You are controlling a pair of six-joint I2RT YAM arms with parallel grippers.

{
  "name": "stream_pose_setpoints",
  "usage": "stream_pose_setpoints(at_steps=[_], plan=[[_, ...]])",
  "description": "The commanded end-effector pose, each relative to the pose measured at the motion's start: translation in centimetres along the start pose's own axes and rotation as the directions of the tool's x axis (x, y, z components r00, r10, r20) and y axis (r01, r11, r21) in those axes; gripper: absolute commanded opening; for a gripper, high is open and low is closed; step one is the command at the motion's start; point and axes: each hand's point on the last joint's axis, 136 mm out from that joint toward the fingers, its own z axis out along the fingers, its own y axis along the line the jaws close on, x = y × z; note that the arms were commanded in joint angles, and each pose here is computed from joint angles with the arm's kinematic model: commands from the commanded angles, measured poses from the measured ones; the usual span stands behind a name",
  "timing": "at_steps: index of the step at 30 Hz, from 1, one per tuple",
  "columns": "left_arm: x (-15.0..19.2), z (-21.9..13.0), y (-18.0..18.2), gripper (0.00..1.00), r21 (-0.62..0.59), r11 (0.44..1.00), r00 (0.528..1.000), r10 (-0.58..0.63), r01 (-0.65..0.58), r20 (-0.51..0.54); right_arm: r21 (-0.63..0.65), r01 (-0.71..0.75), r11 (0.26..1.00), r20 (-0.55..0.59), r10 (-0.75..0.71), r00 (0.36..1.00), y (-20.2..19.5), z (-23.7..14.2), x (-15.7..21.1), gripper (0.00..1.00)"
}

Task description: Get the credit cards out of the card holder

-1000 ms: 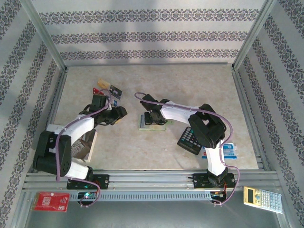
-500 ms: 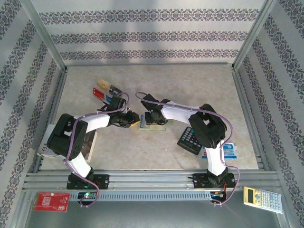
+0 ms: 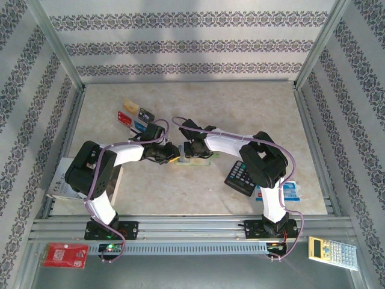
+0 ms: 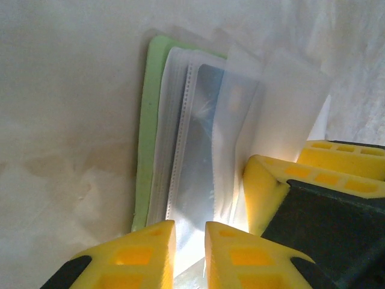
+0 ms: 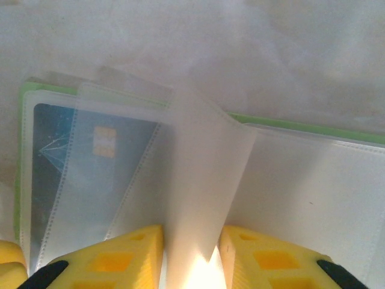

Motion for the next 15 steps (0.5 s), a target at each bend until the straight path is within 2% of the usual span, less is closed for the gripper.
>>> stream_pose_setpoints(at_steps=[1,15], plan=[[-0.04,0.41,-1.28,0.19,0.03,0.999,1.0,0.023,-0.022,-0.016,0.086,0.014,0.996,-0.138,-0.002,0.99,-3.1,2.82,3.9,0.33],[0.13,0.88,-1.65,0.2,0.039,0.999,0.999,0.032,-0.031,-0.022,0.072,0.013,0.997,-0.123,-0.004,0.992,-2.86,2.39,3.66,0.32]])
